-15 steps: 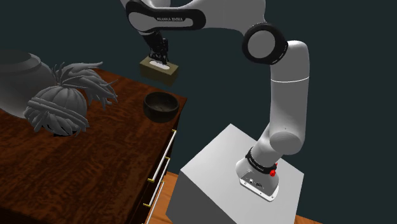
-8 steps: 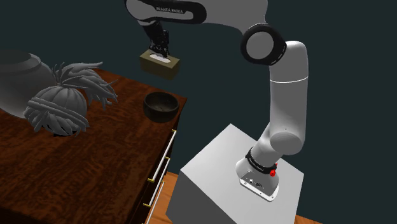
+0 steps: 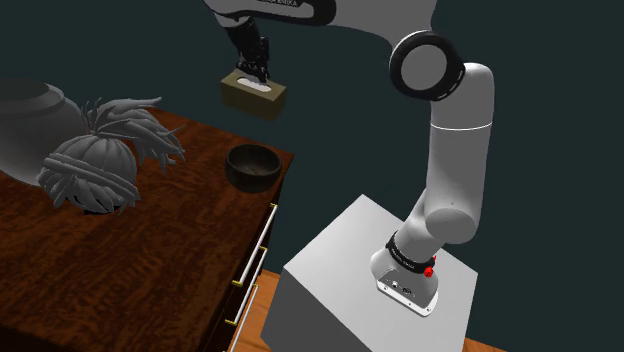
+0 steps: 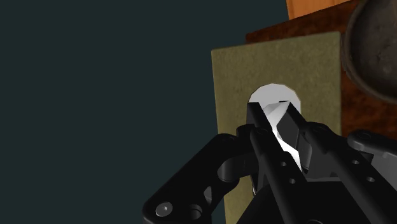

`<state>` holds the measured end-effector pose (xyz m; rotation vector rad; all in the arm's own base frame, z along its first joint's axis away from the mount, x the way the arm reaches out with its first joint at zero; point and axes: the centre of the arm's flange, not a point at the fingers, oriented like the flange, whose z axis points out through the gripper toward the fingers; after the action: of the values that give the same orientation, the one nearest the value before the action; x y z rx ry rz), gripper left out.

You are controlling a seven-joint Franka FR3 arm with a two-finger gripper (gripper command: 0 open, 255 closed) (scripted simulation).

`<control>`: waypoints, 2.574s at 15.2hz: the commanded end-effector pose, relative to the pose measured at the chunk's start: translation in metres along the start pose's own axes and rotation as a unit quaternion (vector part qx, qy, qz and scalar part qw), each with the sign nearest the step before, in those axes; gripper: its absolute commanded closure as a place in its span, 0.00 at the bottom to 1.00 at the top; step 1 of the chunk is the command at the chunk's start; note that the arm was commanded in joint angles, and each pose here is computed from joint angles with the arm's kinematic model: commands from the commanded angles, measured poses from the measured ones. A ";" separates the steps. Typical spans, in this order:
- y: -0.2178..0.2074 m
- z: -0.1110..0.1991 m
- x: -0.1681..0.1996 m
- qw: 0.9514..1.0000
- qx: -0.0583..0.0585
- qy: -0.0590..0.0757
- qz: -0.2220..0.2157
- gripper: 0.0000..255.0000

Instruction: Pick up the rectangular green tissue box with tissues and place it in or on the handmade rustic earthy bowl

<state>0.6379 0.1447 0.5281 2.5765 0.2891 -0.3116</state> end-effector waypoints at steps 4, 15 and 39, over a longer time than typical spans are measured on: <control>-0.032 -0.024 -0.050 1.000 0.000 0.000 0.000 1.00; -0.093 -0.046 -0.124 1.000 0.000 0.000 0.000 1.00; -0.142 0.041 -0.095 1.000 0.000 0.000 0.000 1.00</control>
<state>0.5035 0.2286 0.4567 2.5768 0.2851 -0.3046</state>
